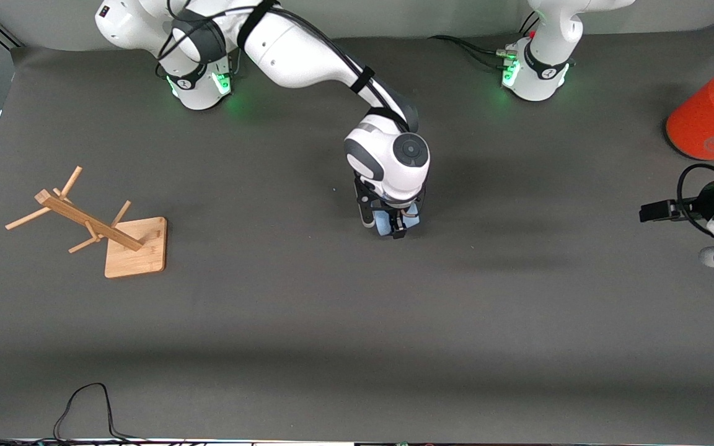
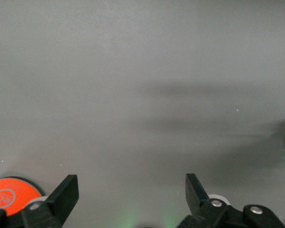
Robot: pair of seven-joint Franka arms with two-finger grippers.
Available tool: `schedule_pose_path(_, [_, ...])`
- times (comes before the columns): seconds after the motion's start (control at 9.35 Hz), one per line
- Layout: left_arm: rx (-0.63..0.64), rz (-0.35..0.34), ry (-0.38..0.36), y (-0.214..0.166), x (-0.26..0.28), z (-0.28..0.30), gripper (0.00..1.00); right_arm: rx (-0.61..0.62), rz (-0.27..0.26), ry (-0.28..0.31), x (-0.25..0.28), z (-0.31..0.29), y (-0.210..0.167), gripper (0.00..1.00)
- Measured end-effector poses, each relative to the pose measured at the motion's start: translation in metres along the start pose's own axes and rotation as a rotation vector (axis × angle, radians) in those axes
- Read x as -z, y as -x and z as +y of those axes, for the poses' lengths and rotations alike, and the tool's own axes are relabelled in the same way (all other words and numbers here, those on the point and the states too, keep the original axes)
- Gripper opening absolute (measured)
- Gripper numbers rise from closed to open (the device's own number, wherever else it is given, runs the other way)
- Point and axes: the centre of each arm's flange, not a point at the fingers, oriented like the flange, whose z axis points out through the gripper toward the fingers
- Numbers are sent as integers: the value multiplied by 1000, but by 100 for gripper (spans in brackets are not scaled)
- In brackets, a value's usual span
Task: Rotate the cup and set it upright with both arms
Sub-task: 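Carry the blue cup to mid-table and lower it with the right gripper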
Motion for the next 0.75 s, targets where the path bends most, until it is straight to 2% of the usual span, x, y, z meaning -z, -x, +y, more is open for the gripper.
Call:
schedule_pose_path(0.32, [15,-2,-7,-10,-5,27,100,-38,-1,-5,-1,0,0,83])
schedule_pose_path(0.43, [15,0,-7,-12,-5,28,100,-48,1,-5,-8,0,0,96])
schedule_pose_path(0.53, [18,3,-6,-16,-5,30,100,-51,3,-7,-13,-1,0,100])
schedule_pose_path(0.75, [23,9,-3,-20,-4,39,100,-54,2,-10,-15,-1,0,100])
